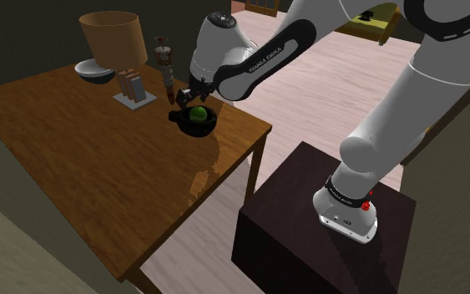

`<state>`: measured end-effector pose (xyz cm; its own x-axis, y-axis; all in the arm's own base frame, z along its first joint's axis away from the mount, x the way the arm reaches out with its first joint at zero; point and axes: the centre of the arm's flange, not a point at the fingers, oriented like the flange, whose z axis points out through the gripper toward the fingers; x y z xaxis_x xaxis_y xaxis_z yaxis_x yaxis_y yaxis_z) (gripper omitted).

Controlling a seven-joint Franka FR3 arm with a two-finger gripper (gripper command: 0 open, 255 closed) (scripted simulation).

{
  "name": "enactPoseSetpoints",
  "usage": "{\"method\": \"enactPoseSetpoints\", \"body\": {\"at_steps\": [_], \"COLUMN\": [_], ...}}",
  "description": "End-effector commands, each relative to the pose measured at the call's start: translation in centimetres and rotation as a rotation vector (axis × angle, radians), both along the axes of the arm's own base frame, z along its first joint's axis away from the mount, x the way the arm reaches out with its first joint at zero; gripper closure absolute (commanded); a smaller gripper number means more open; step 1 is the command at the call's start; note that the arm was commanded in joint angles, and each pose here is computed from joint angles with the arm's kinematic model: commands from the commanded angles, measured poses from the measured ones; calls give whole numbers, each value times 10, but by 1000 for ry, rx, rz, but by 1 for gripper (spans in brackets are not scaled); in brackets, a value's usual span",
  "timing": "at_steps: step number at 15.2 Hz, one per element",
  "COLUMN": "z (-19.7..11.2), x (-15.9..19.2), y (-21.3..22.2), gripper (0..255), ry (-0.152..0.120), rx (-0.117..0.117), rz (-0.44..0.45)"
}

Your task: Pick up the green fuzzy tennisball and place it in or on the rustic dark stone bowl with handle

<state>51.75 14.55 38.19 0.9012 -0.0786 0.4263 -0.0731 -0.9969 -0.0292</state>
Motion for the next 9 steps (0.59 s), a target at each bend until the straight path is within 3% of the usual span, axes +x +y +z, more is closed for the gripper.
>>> {"method": "enactPoseSetpoints", "body": {"at_steps": [1, 5, 9], "z": [0, 45, 45], "x": [0, -21, -21], "y": [0, 0, 0], "gripper": [0, 0, 0], "ry": [0, 0, 0], "rx": [0, 0, 0], "rz": [0, 0, 0]}}
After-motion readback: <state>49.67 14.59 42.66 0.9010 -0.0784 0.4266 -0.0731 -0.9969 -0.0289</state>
